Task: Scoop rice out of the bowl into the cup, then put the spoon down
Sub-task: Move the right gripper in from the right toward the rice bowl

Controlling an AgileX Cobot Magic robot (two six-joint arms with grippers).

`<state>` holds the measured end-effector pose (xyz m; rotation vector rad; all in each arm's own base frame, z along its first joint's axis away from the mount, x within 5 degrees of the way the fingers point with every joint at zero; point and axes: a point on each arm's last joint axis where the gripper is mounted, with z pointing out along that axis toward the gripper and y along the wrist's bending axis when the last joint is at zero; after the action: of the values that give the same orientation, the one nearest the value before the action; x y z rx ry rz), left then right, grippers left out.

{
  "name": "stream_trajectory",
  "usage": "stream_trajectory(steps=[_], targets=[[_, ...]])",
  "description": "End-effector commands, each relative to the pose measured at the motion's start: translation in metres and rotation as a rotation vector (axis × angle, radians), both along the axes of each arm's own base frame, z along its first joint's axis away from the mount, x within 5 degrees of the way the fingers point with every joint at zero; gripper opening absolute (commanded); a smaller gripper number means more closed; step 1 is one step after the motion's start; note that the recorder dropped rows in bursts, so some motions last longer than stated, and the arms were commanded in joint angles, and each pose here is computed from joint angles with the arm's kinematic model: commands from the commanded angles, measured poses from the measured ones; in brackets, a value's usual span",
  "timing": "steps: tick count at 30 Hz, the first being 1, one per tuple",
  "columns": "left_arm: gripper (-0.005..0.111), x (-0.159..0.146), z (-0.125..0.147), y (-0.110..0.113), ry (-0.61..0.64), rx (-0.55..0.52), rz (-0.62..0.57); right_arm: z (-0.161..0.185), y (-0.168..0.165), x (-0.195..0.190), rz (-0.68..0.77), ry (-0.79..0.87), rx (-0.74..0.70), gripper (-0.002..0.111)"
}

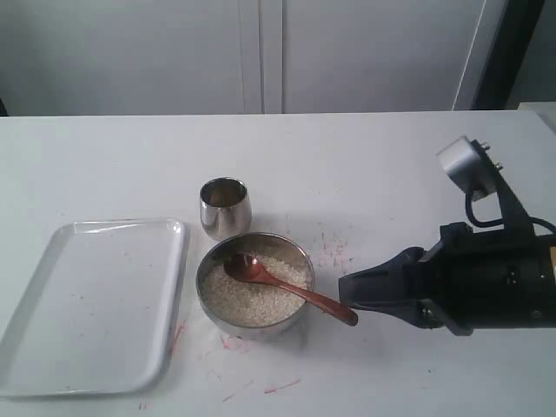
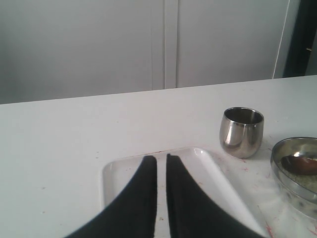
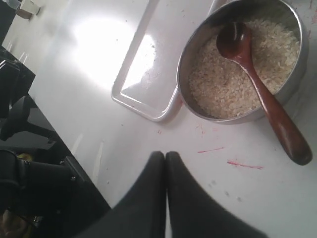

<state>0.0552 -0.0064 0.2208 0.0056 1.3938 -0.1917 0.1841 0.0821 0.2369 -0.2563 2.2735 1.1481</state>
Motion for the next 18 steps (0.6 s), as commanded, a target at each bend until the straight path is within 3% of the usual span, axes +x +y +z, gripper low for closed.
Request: stream_trajectory(steps=[1, 10, 18], targets=[[0.014, -0.0007, 0.0018, -0.0002, -0.011, -0.008, -0.007, -0.0017, -0.0008, 0.0, -0.014, 0.009, 0.003, 0.005], [0.014, -0.0007, 0.0018, -0.0002, -0.011, -0.008, -0.007, -0.0023, -0.002, 0.0015, -0.03, 0.001, -0.01, 0.037], [0.014, -0.0007, 0.0018, -0.0002, -0.011, -0.008, -0.007, 0.0054, -0.0022, 0.0069, 0.063, -0.198, -0.105, 0.023]])
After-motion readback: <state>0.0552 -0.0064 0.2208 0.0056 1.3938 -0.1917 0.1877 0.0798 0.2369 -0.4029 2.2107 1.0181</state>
